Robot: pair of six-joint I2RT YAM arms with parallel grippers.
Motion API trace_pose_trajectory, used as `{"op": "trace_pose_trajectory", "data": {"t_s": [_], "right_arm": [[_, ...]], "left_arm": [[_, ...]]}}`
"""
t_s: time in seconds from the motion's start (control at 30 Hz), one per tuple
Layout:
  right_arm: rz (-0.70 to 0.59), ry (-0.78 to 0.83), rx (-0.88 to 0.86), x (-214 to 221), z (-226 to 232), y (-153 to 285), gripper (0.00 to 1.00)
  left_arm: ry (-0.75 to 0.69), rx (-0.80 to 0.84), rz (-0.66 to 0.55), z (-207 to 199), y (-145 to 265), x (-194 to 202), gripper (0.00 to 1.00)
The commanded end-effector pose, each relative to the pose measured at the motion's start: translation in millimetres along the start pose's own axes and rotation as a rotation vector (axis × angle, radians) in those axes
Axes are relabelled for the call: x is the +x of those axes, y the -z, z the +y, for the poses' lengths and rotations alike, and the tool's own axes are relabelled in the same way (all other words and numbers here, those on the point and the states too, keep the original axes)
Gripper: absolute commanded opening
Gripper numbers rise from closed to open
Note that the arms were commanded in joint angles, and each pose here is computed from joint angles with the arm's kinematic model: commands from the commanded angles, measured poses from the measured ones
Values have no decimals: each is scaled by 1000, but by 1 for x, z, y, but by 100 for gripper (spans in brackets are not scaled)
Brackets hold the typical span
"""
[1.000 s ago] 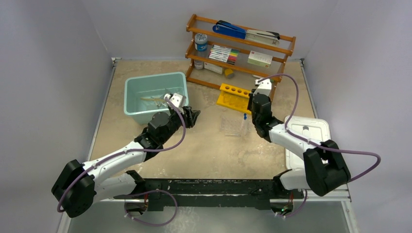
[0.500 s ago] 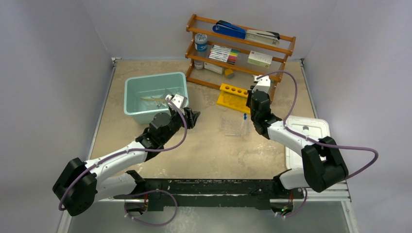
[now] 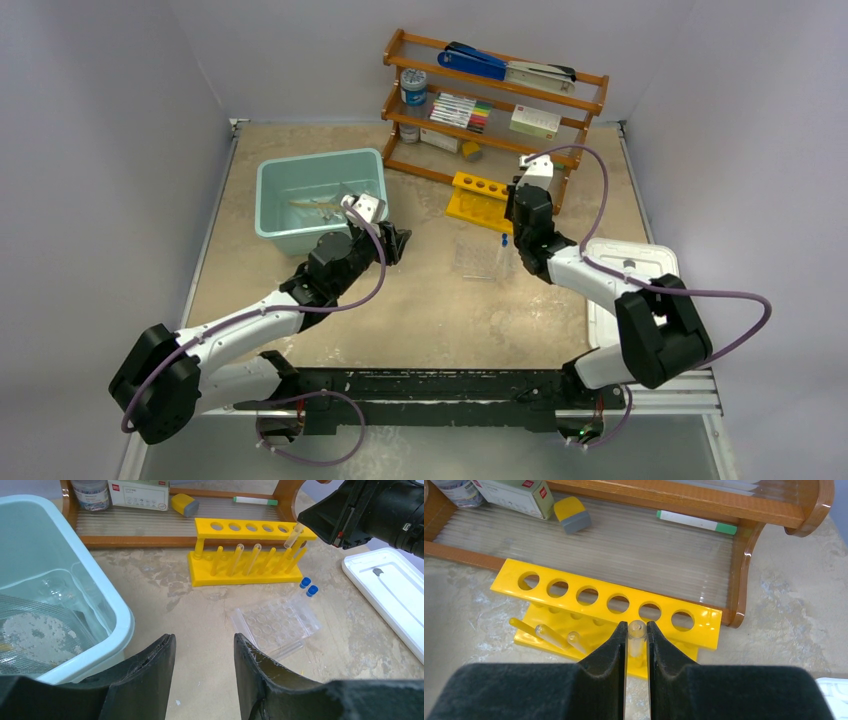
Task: Organize the chemistry lab equipment
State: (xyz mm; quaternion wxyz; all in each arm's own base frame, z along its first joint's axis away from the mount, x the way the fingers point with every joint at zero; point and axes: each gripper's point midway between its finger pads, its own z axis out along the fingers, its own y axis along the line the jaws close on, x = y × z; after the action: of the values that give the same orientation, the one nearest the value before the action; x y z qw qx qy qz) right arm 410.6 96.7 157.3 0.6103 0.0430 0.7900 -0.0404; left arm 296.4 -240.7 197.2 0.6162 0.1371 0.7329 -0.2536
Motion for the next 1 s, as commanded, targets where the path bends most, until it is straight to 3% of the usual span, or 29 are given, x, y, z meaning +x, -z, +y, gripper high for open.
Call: {"op": "trace_pose_trajectory", "data": {"t_s": [0.0,0.97], "right_arm": [[-70,-44,5,-28,-3,6,4],[-14,-34,7,-6,-3,4,5]], "left_arm": [[-7,5,-53,-1,-2,-14,45],[-7,13,-41,-3,-1,-14,44]]}}
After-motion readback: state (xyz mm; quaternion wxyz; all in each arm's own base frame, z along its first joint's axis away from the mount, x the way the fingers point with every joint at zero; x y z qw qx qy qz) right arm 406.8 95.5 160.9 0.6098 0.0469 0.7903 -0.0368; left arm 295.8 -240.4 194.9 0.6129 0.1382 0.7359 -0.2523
